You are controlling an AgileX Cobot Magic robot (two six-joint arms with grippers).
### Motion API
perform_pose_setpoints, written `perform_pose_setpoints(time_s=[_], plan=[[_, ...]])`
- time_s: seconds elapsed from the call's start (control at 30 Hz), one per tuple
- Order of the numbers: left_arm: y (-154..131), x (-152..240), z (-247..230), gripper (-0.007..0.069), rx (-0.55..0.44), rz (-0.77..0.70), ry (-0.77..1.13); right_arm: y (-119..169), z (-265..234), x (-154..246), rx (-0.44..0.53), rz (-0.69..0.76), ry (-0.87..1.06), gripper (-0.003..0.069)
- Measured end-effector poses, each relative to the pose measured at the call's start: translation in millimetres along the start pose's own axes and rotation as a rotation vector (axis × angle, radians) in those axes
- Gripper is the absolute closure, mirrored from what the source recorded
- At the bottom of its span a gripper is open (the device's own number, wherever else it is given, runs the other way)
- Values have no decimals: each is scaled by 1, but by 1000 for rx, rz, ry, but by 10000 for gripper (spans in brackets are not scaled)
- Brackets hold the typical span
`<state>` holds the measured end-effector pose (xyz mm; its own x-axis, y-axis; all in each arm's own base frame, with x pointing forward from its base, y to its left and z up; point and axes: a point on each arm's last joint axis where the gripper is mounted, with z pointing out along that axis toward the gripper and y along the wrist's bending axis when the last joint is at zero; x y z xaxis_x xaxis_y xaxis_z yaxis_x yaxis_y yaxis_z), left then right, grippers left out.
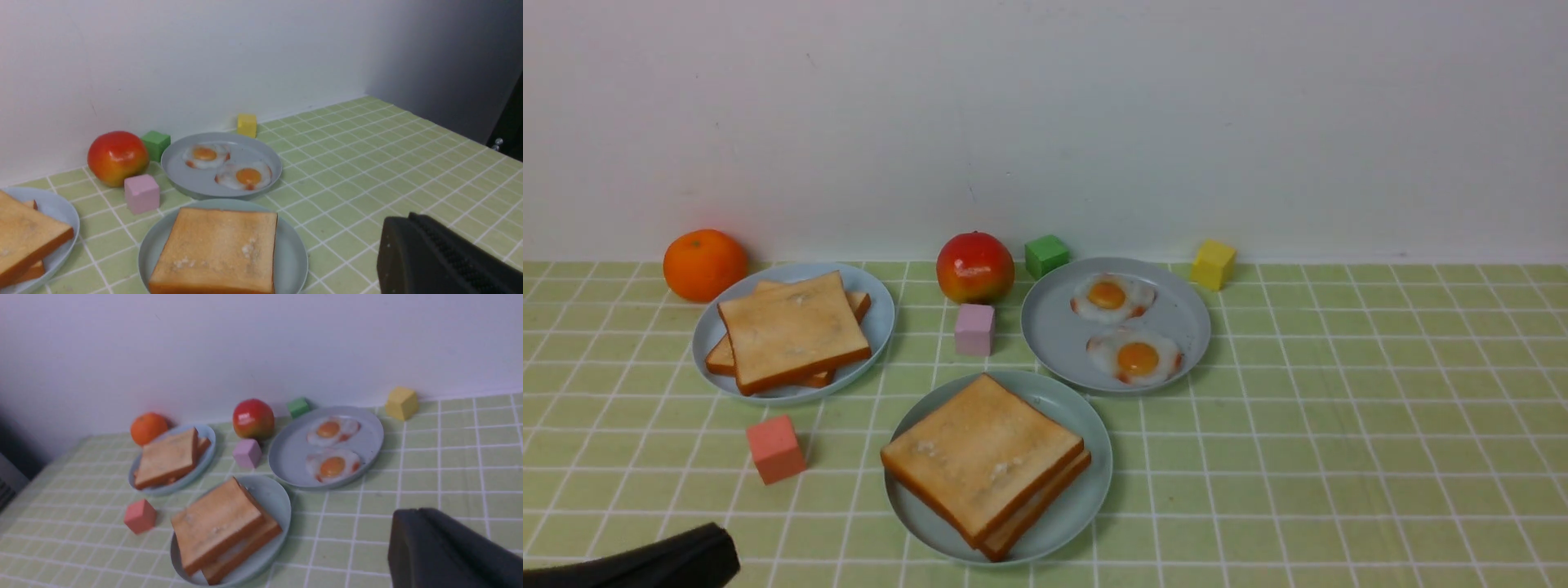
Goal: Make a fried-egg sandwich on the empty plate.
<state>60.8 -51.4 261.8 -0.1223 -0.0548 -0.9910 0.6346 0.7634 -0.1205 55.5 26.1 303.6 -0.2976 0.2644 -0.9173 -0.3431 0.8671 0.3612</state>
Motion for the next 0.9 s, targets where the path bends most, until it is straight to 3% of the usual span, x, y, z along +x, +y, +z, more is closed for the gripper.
perform_pose_setpoints(time_s=[0.23,0.43,0.6,0.7,0.9], plan=[[1,7,0,638,-3,-2,59,-13,16,32,9,72,22,641],[1,8,0,638,-3,-2,68,-21,21,50,42,41,73,637],[1,9,0,638,-4,-2,79,-39,19,65,186,-65,18,671],[1,9,0,638,-4,-2,81,-57,15,82,339,-89,-57,671],[1,10,0,636,-4,-2,85,-68,9,104,425,-138,-99,672]])
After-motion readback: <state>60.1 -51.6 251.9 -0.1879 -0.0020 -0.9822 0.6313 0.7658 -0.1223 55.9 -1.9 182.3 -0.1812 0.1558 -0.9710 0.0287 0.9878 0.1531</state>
